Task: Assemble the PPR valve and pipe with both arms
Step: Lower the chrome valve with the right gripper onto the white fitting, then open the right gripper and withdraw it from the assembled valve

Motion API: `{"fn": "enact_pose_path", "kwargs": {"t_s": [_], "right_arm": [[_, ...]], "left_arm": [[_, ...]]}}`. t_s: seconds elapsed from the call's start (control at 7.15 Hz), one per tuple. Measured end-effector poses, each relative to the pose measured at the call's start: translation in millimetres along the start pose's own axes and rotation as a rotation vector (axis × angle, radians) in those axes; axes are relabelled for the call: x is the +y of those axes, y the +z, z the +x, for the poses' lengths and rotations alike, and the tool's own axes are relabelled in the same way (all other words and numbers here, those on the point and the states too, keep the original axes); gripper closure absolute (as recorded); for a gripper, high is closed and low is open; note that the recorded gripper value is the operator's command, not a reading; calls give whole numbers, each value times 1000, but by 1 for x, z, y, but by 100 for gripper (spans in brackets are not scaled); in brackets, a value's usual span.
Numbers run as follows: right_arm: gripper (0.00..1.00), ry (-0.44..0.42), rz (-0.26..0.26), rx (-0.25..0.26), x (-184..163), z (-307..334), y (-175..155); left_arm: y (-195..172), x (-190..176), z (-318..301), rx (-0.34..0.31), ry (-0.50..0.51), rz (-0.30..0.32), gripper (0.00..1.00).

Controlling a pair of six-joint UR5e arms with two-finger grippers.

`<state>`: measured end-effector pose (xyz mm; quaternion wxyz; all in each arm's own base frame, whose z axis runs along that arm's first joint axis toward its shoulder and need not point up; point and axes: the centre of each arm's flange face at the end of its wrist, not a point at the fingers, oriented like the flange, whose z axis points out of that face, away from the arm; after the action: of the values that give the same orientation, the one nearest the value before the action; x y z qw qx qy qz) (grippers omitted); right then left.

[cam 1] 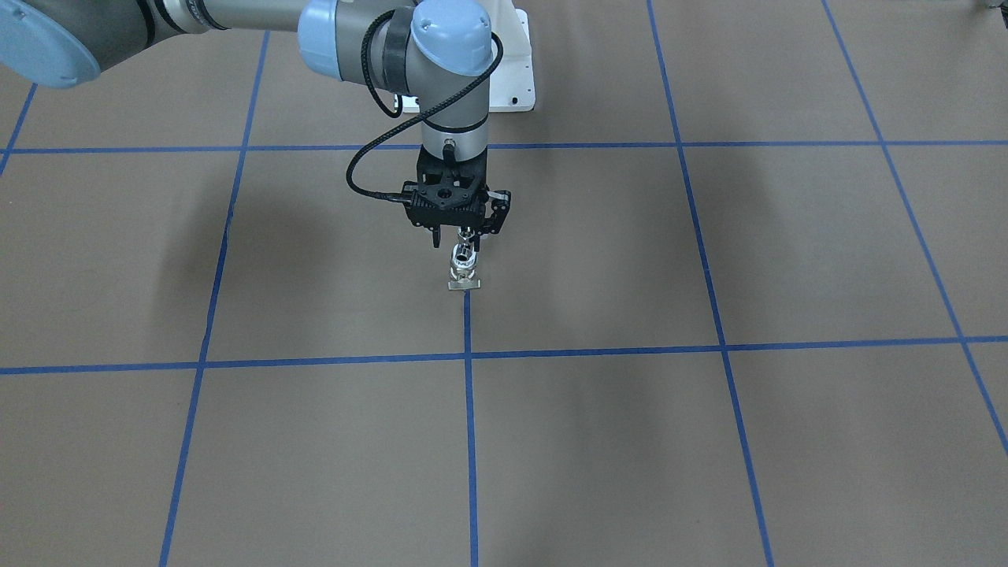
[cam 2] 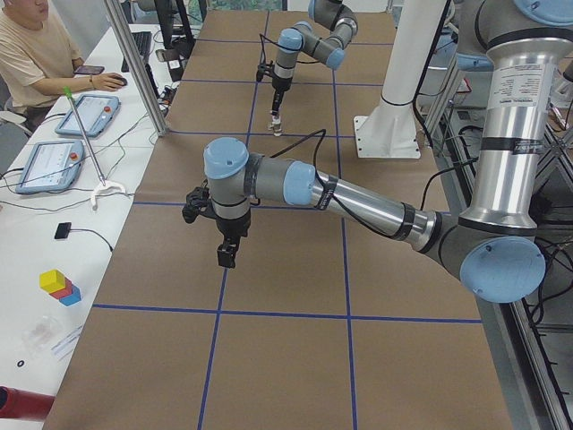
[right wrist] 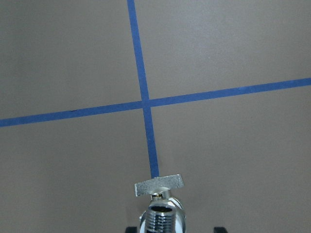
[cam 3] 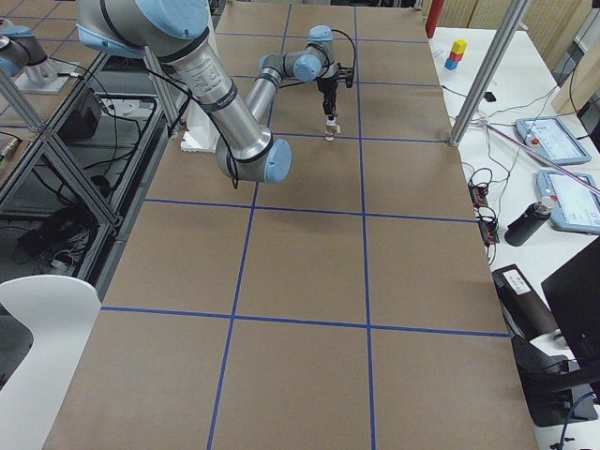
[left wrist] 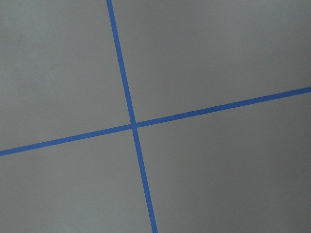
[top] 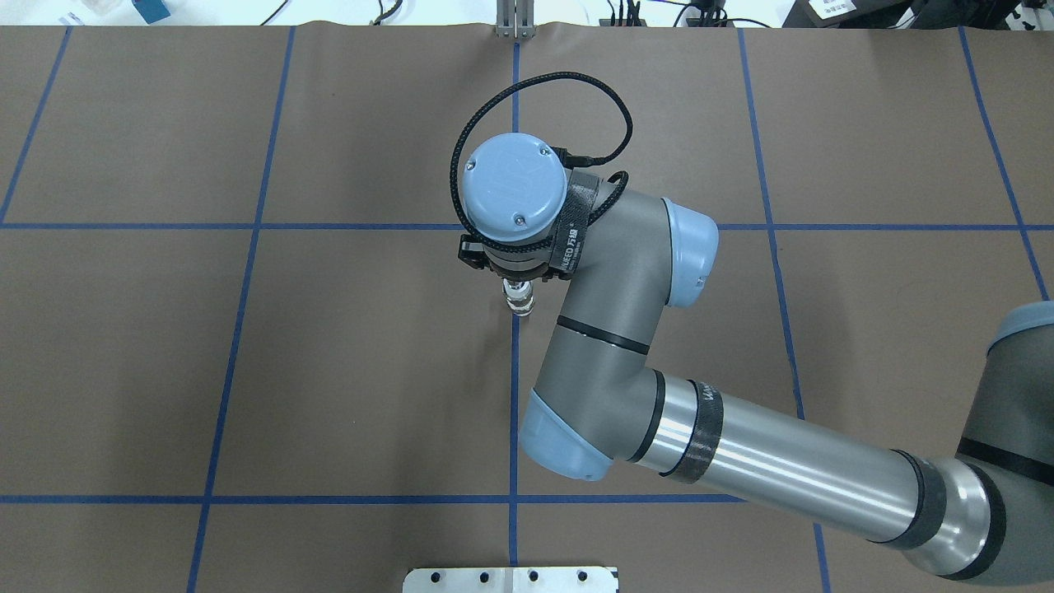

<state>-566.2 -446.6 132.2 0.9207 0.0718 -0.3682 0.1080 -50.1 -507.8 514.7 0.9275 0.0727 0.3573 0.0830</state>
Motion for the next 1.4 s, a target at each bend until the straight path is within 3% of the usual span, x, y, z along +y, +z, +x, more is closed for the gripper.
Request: {"fn": "enact_pose_path", "kwargs": {"t_s": [0.7,0.84,0.98,1.4], "right_arm": [[37,0,0,5,1,6,3],[11,0,0,2,1,6,1],[1,-1,2,-8,1,6,-4],[1,-10,21,-66,-5,8,-37]], "left_arm": [[-1,0,1,0,1,2,0],[-1,1,1,0,2,2,0],[-1,1,1,0,2,2,0],[0,1,0,0,2,1,0]]}}
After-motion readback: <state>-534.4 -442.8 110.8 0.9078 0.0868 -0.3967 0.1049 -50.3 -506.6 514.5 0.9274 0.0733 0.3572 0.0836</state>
